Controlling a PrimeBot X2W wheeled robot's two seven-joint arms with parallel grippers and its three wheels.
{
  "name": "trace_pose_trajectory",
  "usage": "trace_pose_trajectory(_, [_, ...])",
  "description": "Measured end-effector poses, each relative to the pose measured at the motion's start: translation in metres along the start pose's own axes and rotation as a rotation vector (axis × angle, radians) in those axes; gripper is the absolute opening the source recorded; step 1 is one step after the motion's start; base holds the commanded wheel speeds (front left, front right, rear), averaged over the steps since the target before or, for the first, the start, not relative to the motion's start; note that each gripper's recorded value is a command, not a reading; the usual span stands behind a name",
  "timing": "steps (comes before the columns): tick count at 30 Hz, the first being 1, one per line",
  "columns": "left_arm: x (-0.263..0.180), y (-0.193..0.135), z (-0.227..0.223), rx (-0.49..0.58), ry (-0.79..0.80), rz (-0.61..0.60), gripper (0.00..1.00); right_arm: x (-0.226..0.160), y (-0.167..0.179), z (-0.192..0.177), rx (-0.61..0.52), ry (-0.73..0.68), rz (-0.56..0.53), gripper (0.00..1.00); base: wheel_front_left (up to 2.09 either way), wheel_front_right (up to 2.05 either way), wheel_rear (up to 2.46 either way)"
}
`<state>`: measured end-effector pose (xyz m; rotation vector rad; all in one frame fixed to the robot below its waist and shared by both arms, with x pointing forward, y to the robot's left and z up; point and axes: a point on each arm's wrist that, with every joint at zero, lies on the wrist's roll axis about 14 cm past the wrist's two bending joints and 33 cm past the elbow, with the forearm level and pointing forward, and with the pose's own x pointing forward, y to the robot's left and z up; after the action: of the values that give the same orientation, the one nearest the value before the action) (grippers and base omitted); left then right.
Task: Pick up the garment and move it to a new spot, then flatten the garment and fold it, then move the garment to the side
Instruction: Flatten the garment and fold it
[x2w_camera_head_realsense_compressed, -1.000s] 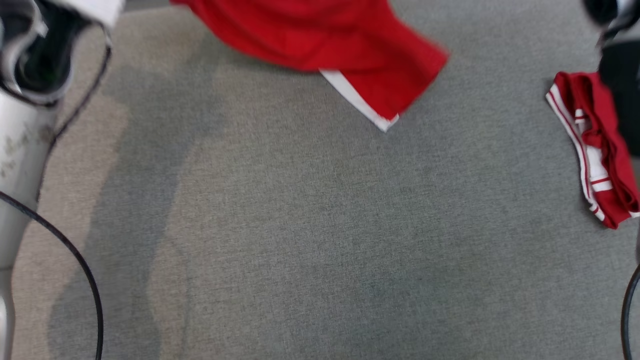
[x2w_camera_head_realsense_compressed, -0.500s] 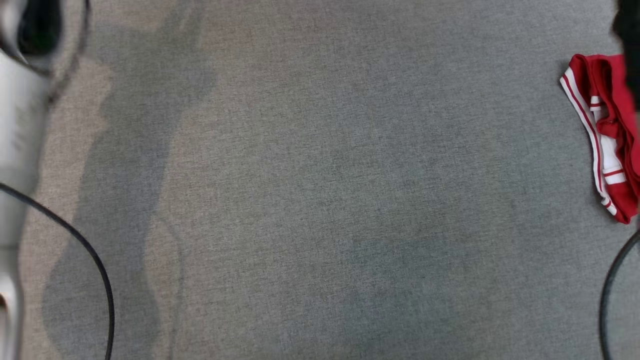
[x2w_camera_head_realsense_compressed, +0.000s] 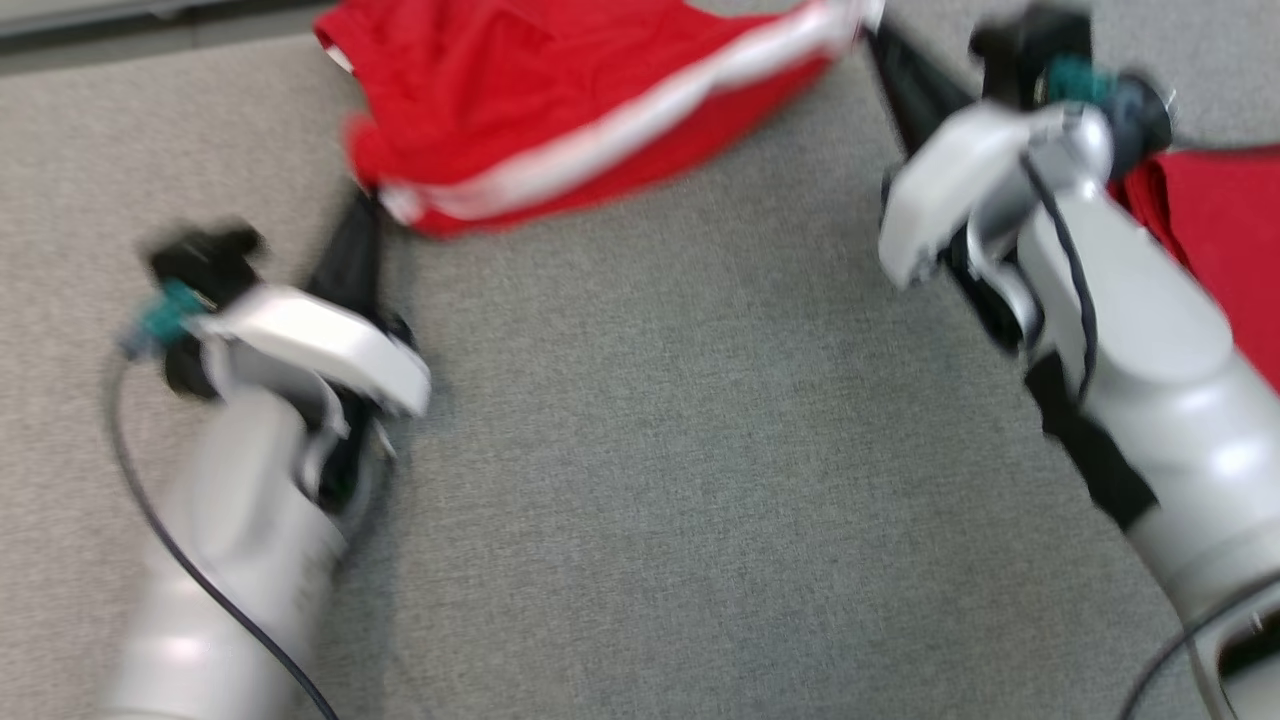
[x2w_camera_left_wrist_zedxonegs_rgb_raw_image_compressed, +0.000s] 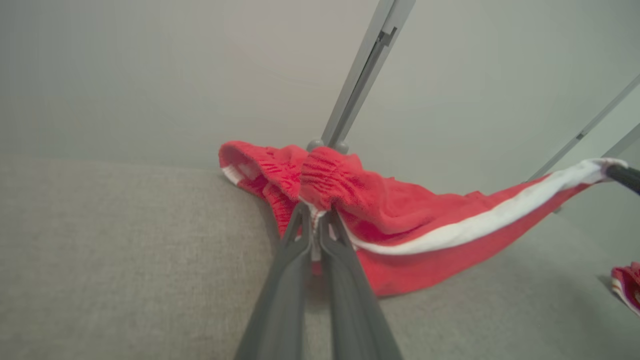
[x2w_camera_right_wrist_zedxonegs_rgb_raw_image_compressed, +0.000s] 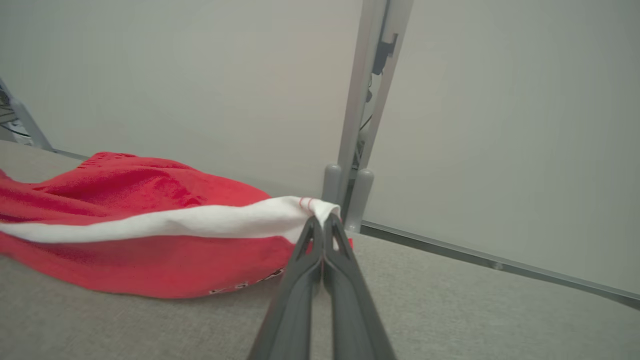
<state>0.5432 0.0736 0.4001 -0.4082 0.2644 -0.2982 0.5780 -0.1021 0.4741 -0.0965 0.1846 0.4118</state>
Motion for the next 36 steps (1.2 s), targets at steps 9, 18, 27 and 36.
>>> trace_pose_trajectory(9, [-0.064,-0.011,-0.043,0.074,0.191,-0.013,0.0,-0.085,0.026,-0.04,0.181,0.167,0.113,0.0,0.0,0.0,0.0])
trace_pose_trajectory(18, [-0.122,0.008,-0.037,0.036,0.157,0.064,0.0,-0.181,0.04,-0.067,0.326,0.393,0.183,0.0,0.0,0.0,0.0])
trace_pose_trajectory(27, [-0.158,-0.001,-0.044,0.03,0.178,0.073,0.0,-0.254,0.056,-0.088,0.38,0.621,0.224,0.0,0.0,0.0,0.0])
trace_pose_trajectory(36, [-0.219,-0.003,-0.082,0.073,0.407,0.073,0.0,-0.302,0.079,-0.108,0.461,0.789,0.196,0.0,0.0,0.0,0.0])
